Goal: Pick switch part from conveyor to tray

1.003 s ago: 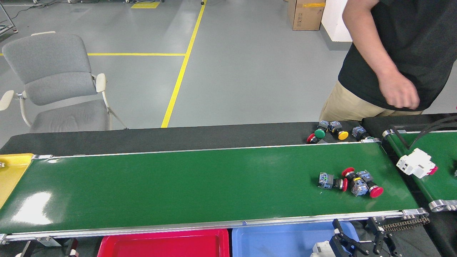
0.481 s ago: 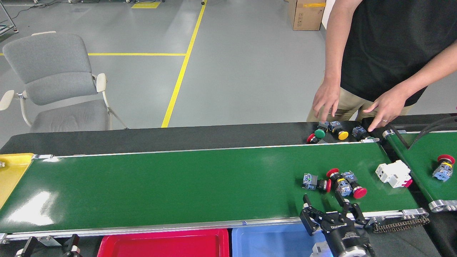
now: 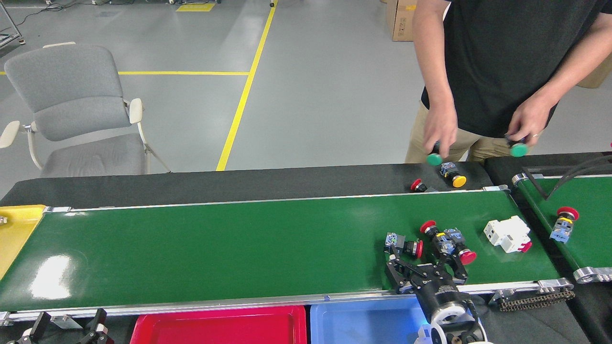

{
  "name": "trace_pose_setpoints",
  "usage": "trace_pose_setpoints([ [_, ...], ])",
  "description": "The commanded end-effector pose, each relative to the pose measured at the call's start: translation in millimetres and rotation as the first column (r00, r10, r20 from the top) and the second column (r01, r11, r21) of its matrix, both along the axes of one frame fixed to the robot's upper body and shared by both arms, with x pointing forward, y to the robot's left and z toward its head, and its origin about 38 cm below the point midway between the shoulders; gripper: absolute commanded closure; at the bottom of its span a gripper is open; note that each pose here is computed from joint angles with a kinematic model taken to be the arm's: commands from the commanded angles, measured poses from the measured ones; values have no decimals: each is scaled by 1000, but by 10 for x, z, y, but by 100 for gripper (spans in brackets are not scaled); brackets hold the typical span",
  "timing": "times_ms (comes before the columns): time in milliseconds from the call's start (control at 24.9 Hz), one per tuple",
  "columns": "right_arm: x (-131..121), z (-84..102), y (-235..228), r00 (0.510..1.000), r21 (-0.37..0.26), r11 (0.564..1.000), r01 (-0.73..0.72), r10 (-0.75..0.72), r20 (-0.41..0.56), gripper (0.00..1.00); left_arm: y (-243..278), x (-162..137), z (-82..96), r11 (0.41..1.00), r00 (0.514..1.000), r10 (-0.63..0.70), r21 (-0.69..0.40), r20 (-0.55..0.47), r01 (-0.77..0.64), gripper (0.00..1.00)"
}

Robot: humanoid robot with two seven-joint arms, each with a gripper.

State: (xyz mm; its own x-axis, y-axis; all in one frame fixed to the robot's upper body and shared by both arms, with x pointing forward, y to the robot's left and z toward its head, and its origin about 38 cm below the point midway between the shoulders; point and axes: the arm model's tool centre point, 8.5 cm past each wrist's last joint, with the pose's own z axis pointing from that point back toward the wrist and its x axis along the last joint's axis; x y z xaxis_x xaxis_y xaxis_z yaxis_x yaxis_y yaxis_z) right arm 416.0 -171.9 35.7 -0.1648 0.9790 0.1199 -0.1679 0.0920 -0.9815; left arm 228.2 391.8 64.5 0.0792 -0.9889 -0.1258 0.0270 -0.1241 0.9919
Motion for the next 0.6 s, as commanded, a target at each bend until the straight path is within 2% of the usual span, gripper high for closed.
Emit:
trace_pose_setpoints([
  [0, 103, 109, 110, 1000, -21, 1000, 18, -18, 23, 13, 17, 24, 50, 1000, 1000, -3, 9, 13, 3, 0],
  [80, 137, 138, 236, 1000, -56, 998, -3, 5, 28, 38, 9, 18, 47, 1000, 1000, -3, 7, 13, 2, 0],
  [120, 137, 134, 289, 999, -68, 997, -21, 23, 27, 54, 9, 18, 47, 1000, 1000, -3, 7, 13, 2, 0],
  [201, 128, 122, 326, 999, -79, 996, -37, 39, 25, 71, 11, 17, 42, 1000, 1000, -2, 7, 12, 2, 0],
  [441, 79, 70, 424, 997, -101, 992, -80, 82, 15, 72, -11, -13, 27, 1000, 1000, -2, 1, 6, 2, 0],
  [562, 80, 108, 447, 996, -95, 992, -87, 89, 26, 81, -20, -21, 25, 1000, 1000, -2, 0, 4, 2, 0],
])
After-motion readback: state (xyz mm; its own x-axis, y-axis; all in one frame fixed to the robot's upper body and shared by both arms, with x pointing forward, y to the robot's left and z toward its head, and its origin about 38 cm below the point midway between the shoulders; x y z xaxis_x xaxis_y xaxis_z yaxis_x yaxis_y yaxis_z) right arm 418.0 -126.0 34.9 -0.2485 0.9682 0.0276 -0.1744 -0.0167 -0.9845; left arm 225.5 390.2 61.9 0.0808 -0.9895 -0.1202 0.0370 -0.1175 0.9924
